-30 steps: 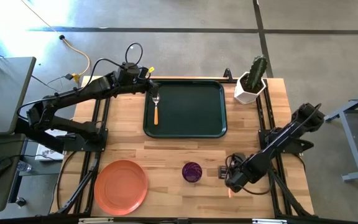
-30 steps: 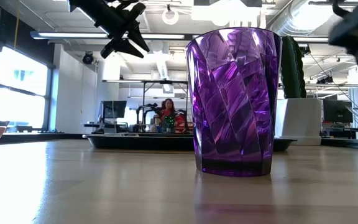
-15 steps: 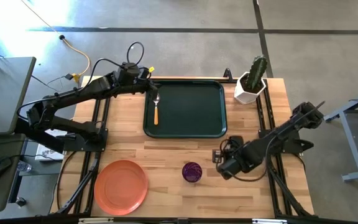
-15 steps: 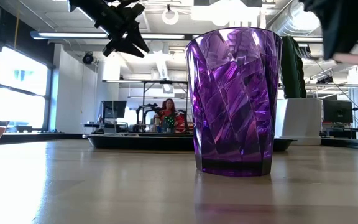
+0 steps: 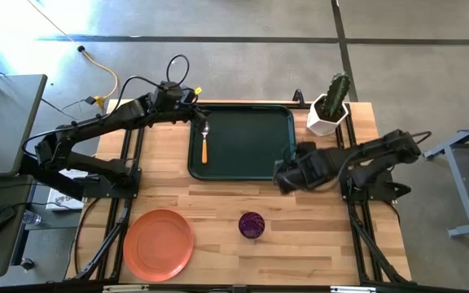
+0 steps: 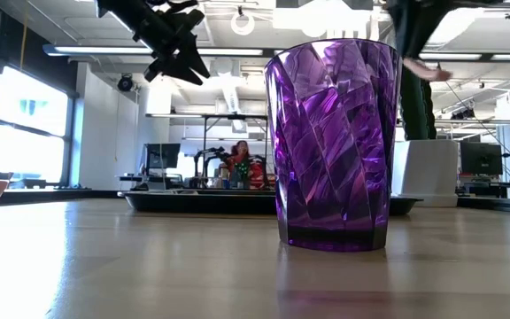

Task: Pick and place plate/cup/fork/spoon on tray
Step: Put the light orange fork on the right side of the orange spoon

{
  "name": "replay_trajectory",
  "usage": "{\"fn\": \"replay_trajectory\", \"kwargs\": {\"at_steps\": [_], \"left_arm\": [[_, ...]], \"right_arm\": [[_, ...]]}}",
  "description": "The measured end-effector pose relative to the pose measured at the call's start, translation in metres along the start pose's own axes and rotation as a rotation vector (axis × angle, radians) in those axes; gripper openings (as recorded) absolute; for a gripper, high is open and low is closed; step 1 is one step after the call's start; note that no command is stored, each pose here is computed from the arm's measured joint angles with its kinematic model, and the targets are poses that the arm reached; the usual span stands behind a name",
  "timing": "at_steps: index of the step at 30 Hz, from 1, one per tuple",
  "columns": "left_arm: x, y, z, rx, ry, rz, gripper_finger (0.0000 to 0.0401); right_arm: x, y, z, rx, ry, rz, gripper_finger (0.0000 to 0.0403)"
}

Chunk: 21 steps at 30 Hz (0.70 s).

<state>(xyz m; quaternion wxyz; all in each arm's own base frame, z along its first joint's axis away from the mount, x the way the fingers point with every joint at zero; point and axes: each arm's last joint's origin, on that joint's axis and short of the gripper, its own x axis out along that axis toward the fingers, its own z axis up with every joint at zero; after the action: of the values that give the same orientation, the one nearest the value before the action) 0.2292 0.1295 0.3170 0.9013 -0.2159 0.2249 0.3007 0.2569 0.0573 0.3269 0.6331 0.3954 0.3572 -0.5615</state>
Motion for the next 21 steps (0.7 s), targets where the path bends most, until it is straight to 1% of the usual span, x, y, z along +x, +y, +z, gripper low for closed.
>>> {"fn": "replay_trajectory", "kwargs": {"at_steps": [4,12,17,21], "left_arm": [[0.000,0.000,-0.001,-0.036,0.008,-0.002,0.0117],[0.000,0.000,-0.001,-0.036,0.009,-0.005,0.0117],[0.000,-0.002,-0.002,-0.033,0.015,-0.008,0.0117],[0.000,-0.001,-0.004,-0.030,0.040,0.000,0.0117]], "right_arm": [[0.005,0.007,0.025,-0.010,-0.052,0.015,0.0012],[0.022,0.019,0.068,0.010,-0.139,0.054,0.0012],[0.030,0.029,0.093,0.009,-0.193,0.129,0.0012],[0.034,0.039,0.112,0.003,-0.243,0.215,0.0012]]}}
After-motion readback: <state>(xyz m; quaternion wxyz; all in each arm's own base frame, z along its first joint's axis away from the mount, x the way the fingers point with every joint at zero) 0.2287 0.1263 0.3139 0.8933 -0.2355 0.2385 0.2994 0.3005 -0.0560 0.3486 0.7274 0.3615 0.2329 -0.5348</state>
